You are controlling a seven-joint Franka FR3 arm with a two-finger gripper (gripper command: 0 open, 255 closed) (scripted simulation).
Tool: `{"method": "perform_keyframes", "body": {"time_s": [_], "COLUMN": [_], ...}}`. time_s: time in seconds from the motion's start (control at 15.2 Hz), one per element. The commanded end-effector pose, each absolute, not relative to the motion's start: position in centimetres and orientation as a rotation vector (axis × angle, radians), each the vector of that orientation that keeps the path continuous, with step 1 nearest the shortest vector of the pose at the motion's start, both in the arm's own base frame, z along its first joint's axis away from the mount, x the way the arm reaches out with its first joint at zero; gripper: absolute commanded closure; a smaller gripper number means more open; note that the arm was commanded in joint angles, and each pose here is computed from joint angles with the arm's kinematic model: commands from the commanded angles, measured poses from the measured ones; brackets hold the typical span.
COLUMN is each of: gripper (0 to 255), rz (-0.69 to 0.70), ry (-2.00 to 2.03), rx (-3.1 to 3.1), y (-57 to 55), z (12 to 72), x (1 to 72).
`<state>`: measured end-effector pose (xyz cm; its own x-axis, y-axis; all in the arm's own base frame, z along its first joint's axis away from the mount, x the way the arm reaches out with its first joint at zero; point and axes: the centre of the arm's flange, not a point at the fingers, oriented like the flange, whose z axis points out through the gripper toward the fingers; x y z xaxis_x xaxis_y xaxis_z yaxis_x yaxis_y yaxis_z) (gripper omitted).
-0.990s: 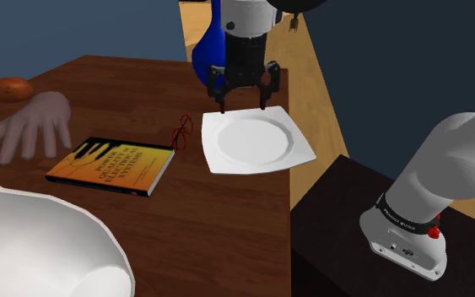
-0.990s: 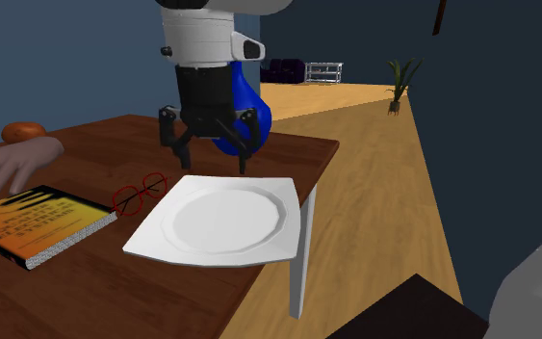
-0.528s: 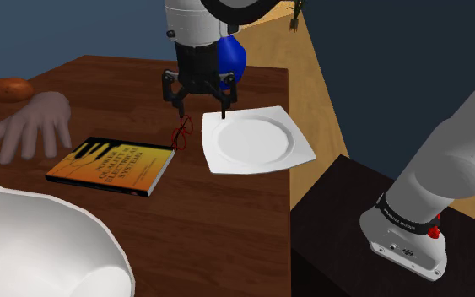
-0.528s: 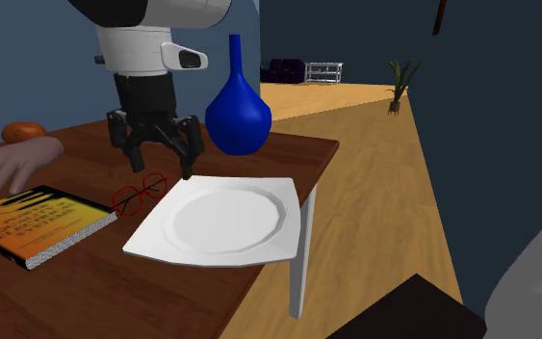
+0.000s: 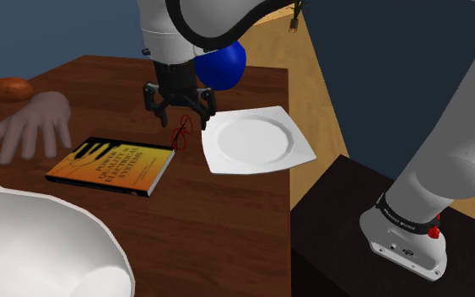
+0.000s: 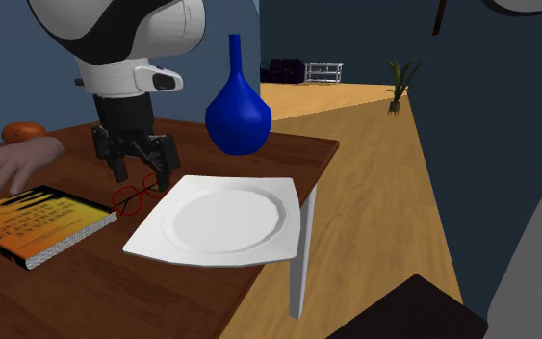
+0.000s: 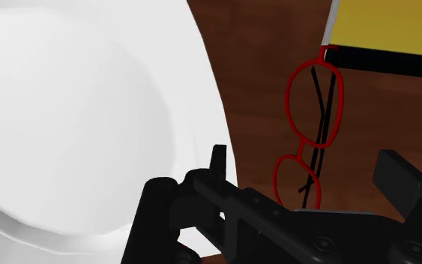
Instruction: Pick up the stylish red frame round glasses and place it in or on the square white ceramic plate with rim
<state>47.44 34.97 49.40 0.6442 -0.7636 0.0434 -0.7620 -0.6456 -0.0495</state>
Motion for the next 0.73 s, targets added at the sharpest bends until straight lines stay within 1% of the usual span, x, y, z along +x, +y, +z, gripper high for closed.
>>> {"method": "perform_keyframes", "body": {"time_s": [0.0,0.13,0.59,0.66], "gripper": [0,0,0,255], "rz": [-0.094,-0.094,-0.094,-0.094], "ry": [1.311,1.311,1.311,1.311], "rx": [-2.823,-2.823,-2.823,-2.823], "y": [35.08,35.08,35.08,35.07], "z": [48.30,47.47,47.47,47.46], "x": [47.67,47.73,47.73,47.69]}}
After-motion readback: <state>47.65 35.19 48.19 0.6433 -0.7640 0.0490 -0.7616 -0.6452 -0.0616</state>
